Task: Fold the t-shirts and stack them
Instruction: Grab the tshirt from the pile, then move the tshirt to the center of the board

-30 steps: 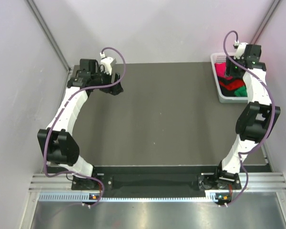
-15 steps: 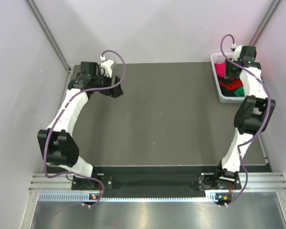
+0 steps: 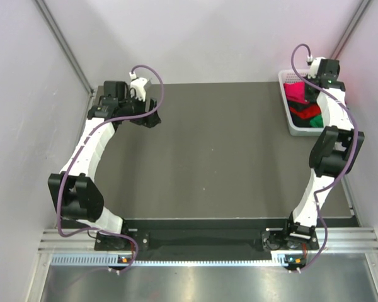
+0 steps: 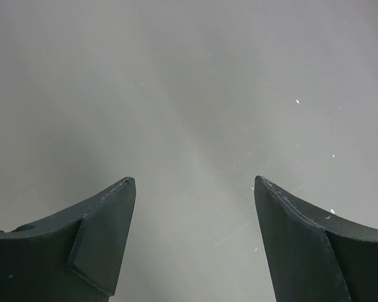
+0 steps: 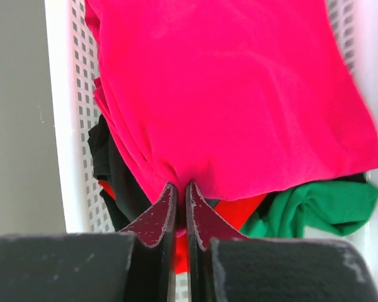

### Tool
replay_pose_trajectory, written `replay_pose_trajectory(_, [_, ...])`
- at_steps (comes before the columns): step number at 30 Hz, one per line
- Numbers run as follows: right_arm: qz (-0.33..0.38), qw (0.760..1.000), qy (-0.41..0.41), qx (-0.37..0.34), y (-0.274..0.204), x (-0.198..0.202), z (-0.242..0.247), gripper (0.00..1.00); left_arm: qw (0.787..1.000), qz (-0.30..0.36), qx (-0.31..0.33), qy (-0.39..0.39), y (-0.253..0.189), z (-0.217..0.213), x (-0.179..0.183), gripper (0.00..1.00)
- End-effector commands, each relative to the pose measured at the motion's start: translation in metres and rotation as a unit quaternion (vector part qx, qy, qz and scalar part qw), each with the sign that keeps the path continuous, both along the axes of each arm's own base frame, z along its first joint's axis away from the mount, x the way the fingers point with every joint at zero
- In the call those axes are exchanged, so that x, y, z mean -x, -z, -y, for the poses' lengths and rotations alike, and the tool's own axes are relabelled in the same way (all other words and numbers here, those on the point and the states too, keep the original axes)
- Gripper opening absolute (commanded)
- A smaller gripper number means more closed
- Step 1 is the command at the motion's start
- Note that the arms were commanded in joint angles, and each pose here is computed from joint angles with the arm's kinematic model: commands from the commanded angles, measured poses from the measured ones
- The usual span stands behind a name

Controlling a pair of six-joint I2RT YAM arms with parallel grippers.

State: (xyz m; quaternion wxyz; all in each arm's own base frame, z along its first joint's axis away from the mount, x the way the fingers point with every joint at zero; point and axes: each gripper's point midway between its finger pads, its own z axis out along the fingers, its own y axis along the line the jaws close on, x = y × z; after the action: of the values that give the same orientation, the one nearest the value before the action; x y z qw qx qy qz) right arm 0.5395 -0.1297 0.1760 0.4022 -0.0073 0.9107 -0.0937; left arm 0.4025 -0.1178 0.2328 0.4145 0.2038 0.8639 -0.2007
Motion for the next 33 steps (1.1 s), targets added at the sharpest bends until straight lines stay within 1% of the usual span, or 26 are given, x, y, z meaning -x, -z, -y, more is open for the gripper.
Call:
replay_pose_trajectory(1, [0.124, 0.990, -0.028, 0.054, -0.105, -0.010, -0.006, 0.00, 0.999, 0.039, 0.002, -0.007, -0.018, -0.004, -0.003, 0.81])
replay_pose_trajectory(2, [0.137, 0.987, -0.055, 0.066, -0.115, -0.008, -0.017, 0.00, 0.999, 0.040, -0.001, -0.011, -0.018, -0.005, -0.004, 0.82])
replay_pose_trajectory(3, [0.183, 0.970, -0.095, 0.126, -0.158, -0.005, -0.034, 0.00, 0.999, 0.038, -0.015, -0.024, -0.013, -0.012, -0.005, 0.83])
replay_pose_trajectory(5, [0.223, 0.949, -0.119, 0.189, -0.196, 0.012, -0.049, 0.00, 0.996, 0.033, -0.043, -0.066, -0.001, -0.028, -0.011, 0.86])
replay_pose_trajectory(6, [0.258, 0.933, -0.142, 0.209, -0.221, 0.014, -0.067, 0.00, 0.993, 0.033, -0.060, -0.092, 0.004, -0.041, -0.015, 0.89])
replay_pose_trajectory(7, [0.273, 0.917, -0.162, 0.243, -0.239, 0.020, -0.075, 0.00, 0.992, 0.034, -0.072, -0.101, 0.007, -0.048, -0.015, 0.90])
replay_pose_trajectory(8, [0.287, 0.906, -0.172, 0.257, -0.252, 0.026, -0.084, 0.00, 0.990, 0.038, -0.087, -0.103, 0.009, -0.053, -0.015, 0.91])
replay_pose_trajectory(9, [0.323, 0.884, -0.181, 0.285, -0.286, 0.042, -0.096, 0.00, 0.987, 0.035, -0.102, -0.119, 0.015, -0.062, -0.015, 0.92])
replay_pose_trajectory(10, [0.344, 0.867, -0.218, 0.286, -0.298, 0.048, -0.125, 0.00, 0.986, 0.039, -0.111, -0.120, 0.015, -0.065, -0.015, 0.93])
replay_pose_trajectory(12, [0.394, 0.833, -0.251, 0.297, -0.333, 0.074, -0.163, 0.00, 0.983, 0.042, -0.121, -0.128, 0.019, -0.071, -0.013, 0.93])
replay_pose_trajectory(14, [0.422, 0.806, -0.271, 0.314, -0.354, 0.098, -0.186, 0.00, 0.978, 0.043, -0.131, -0.157, 0.022, -0.083, -0.012, 0.93])
replay_pose_trajectory(15, [0.444, 0.786, -0.288, 0.319, -0.365, 0.110, -0.211, 0.00, 0.974, 0.044, -0.130, -0.179, 0.020, -0.091, -0.014, 0.93])
replay_pose_trajectory(16, [0.455, 0.778, -0.293, 0.320, -0.367, 0.118, -0.223, 0.00, 0.970, 0.035, -0.120, -0.211, 0.021, -0.099, -0.015, 0.93])
replay_pose_trajectory(18, [0.491, 0.756, -0.304, 0.308, -0.385, 0.142, -0.247, 0.00, 0.965, 0.030, -0.100, -0.239, 0.017, -0.111, -0.016, 0.92])
replay_pose_trajectory(19, [0.505, 0.750, -0.303, 0.301, -0.393, 0.147, -0.252, 0.00, 0.966, 0.032, -0.086, -0.244, 0.013, -0.109, -0.017, 0.92])
replay_pose_trajectory(20, [0.509, 0.750, -0.307, 0.290, -0.395, 0.148, -0.258, 0.00, 0.965, 0.034, -0.083, -0.248, 0.011, -0.112, -0.017, 0.91])
replay_pose_trajectory(22, [0.492, 0.771, -0.306, 0.263, -0.377, 0.140, -0.262, 0.00, 0.962, 0.035, -0.086, -0.256, 0.011, -0.121, -0.016, 0.91])
replay_pose_trajectory(24, [0.434, 0.809, -0.307, 0.250, -0.328, 0.120, -0.263, 0.37, 0.962, 0.031, -0.090, -0.256, 0.013, -0.123, -0.013, 0.91])
replay_pose_trajectory(25, [0.395, 0.830, -0.313, 0.240, -0.290, 0.109, -0.264, 0.54, 0.963, 0.030, -0.092, -0.253, 0.014, -0.122, -0.011, 0.91])
replay_pose_trajectory(26, [0.362, 0.848, -0.313, 0.229, -0.261, 0.100, -0.265, 0.68, 0.962, 0.029, -0.094, -0.253, 0.015, -0.123, -0.008, 0.91])
replay_pose_trajectory(27, [0.317, 0.869, -0.317, 0.210, -0.226, 0.098, -0.265, 0.72, 0.962, 0.030, -0.096, -0.254, 0.015, -0.124, -0.006, 0.91])
replay_pose_trajectory(28, [0.276, 0.879, -0.331, 0.202, -0.192, 0.099, -0.267, 0.75, 0.962, 0.031, -0.097, -0.252, 0.014, -0.124, -0.004, 0.91])
replay_pose_trajectory(29, [0.255, 0.883, -0.345, 0.191, -0.173, 0.104, -0.269, 0.78, 0.962, 0.031, -0.098, -0.253, 0.013, -0.125, 0.000, 0.91])
replay_pose_trajectory(31, [0.217, 0.881, -0.386, 0.166, -0.132, 0.121, -0.280, 0.79, 0.962, 0.033, -0.100, -0.252, 0.012, -0.126, 0.005, 0.93])
replay_pose_trajectory(32, [0.218, 0.880, -0.392, 0.159, -0.131, 0.131, -0.280, 0.79, 0.963, 0.033, -0.100, -0.249, 0.013, -0.125, 0.010, 0.94])
replay_pose_trajectory(33, [0.212, 0.863, -0.437, 0.141, -0.122, 0.144, -0.296, 0.78, 0.964, 0.032, -0.097, -0.244, 0.014, -0.122, 0.012, 0.94])
